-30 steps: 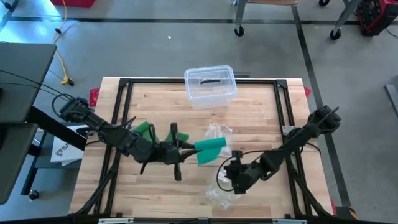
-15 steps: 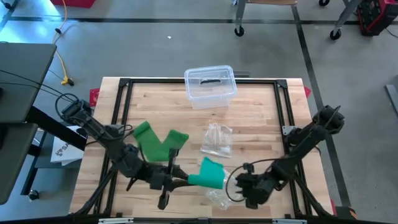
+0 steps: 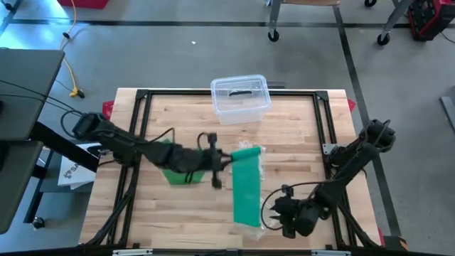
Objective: Roll bandage
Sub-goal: Roll the blue bandage
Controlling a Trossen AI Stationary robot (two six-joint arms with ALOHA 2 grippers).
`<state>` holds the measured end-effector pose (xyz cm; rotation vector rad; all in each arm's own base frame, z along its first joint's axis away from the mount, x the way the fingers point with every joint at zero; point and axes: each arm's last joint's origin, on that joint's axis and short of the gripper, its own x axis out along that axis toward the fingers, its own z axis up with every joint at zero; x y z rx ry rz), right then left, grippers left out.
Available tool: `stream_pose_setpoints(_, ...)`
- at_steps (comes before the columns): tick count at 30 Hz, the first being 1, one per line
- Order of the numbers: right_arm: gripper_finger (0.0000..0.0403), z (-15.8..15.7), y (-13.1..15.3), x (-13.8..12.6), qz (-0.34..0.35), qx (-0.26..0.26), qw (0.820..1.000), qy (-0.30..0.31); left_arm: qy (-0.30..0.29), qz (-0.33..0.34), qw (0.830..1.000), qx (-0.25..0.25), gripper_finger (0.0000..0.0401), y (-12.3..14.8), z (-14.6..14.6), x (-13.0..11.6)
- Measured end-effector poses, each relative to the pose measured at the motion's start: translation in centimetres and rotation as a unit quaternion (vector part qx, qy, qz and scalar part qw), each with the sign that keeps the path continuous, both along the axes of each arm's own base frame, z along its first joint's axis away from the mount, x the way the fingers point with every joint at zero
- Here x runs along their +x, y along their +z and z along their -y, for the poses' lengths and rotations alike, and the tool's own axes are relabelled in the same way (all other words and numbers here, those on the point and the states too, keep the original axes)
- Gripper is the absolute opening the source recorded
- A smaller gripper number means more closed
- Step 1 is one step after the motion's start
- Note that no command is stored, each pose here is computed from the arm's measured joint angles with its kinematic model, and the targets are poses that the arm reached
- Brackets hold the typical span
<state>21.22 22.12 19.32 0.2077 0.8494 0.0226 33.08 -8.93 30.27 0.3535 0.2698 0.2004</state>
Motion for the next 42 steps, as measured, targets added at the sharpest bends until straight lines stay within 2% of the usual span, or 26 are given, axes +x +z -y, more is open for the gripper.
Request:
stream_pose_setpoints(5, 0.0128, 1.6, -0.7, 1.7, -0.021, 0.015, 0.998, 0.053, 0.053, -0.024, 0.998, -0.011, 0.0008, -4.0, -3.9, -0.2)
stream_pose_setpoints(8, 0.0128, 3.0, -0.7, 2.9, -0.019, -0.004, 0.997, 0.071, 0.070, -0.024, 0.997, -0.010, 0.0008, -5.8, -5.1, -0.6)
stream_pose_setpoints(10, 0.0128, 4.0, -0.7, 3.6, -0.018, -0.022, 0.997, 0.075, 0.080, -0.020, 0.997, -0.005, 0.0008, -6.7, -5.8, -0.9)
stream_pose_setpoints(14, 0.0128, 5.8, -0.7, 4.9, -0.026, -0.014, 0.997, 0.065, 0.095, -0.028, 0.995, -0.002, 0.0008, -8.0, -6.7, -1.5)
stream_pose_setpoints(21, 0.0128, 7.8, -0.9, 6.6, -0.003, -0.048, 0.995, 0.084, 0.095, -0.030, 0.995, 0.002, 0.0008, -8.4, -6.7, -1.7)
stream_pose_setpoints(28, 0.0128, 8.8, -4.0, 9.1, -0.003, -0.067, 0.992, 0.105, 0.094, -0.030, 0.995, 0.002, 0.0008, -8.5, -6.7, -1.7)
stream_pose_setpoints(31, 0.0128, 9.8, -5.4, 10.0, -0.015, -0.070, 0.993, 0.091, 0.089, -0.030, 0.996, 0.002, 0.0008, -8.4, -6.4, -1.7)
stream_pose_setpoints(36, 0.0114, 11.0, -6.7, 10.6, -0.047, -0.026, 0.995, 0.089, 0.088, -0.033, 0.996, 0.002, 0.0008, -8.5, -6.4, -1.8)
stream_pose_setpoints(42, 0.0080, 9.9, -6.2, 9.9, -0.064, 0.029, 0.990, 0.120, 0.089, -0.037, 0.995, 0.003, 0.0008, -8.6, -6.4, -1.8)
